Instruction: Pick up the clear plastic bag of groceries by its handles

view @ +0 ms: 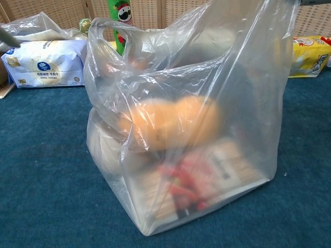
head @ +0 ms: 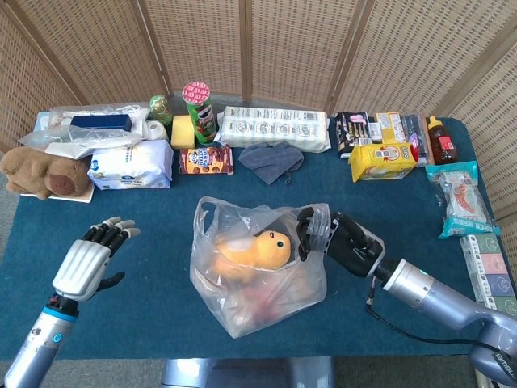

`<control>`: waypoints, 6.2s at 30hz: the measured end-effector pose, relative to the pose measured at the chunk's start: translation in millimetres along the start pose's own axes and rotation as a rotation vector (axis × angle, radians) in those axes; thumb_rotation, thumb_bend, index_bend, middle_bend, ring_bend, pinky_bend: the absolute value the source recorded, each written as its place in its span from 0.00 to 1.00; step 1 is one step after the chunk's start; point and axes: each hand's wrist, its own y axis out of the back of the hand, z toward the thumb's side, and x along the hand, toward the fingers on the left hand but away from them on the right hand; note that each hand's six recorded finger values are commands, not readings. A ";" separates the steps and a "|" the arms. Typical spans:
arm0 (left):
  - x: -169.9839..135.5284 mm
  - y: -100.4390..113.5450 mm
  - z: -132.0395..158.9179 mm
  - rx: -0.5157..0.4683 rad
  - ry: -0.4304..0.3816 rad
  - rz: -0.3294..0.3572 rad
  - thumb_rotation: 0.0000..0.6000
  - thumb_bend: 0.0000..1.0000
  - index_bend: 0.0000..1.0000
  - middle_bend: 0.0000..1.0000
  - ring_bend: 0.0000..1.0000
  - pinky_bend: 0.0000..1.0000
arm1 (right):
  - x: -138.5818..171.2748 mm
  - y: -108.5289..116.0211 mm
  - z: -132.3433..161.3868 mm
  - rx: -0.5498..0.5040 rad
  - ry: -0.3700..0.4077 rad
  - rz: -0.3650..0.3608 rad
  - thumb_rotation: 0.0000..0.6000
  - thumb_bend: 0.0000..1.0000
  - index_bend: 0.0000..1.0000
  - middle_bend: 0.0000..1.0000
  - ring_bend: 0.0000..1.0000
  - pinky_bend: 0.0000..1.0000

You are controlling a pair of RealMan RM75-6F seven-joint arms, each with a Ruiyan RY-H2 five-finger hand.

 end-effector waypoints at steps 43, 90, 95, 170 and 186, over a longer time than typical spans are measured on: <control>155.4 13.4 119.5 0.136 -0.491 0.243 1.00 0.26 0.59 0.72 0.61 0.47 | 14.3 -4.7 -8.0 0.057 0.010 -0.008 0.54 0.09 0.37 0.44 0.42 0.32; 148.1 97.9 202.3 0.045 -0.691 0.550 1.00 0.21 0.61 0.76 0.61 0.49 | -16.1 -0.3 -32.6 0.353 -0.072 0.080 0.21 0.08 0.06 0.12 0.06 0.00; 150.1 97.4 207.1 0.054 -0.697 0.554 1.00 0.21 0.61 0.76 0.61 0.49 | -20.5 -5.4 -33.9 0.348 -0.073 0.093 0.21 0.08 0.05 0.12 0.06 0.00; 171.5 84.5 234.8 0.070 -0.691 0.531 1.00 0.14 0.55 0.68 0.53 0.49 | -34.3 -36.4 -43.7 0.229 -0.098 0.131 0.21 0.10 0.28 0.42 0.40 0.34; 165.7 78.1 210.1 0.158 -0.639 0.404 1.00 0.06 0.27 0.48 0.36 0.46 | -35.7 -32.5 -42.7 0.189 -0.097 0.124 0.21 0.10 0.28 0.42 0.41 0.37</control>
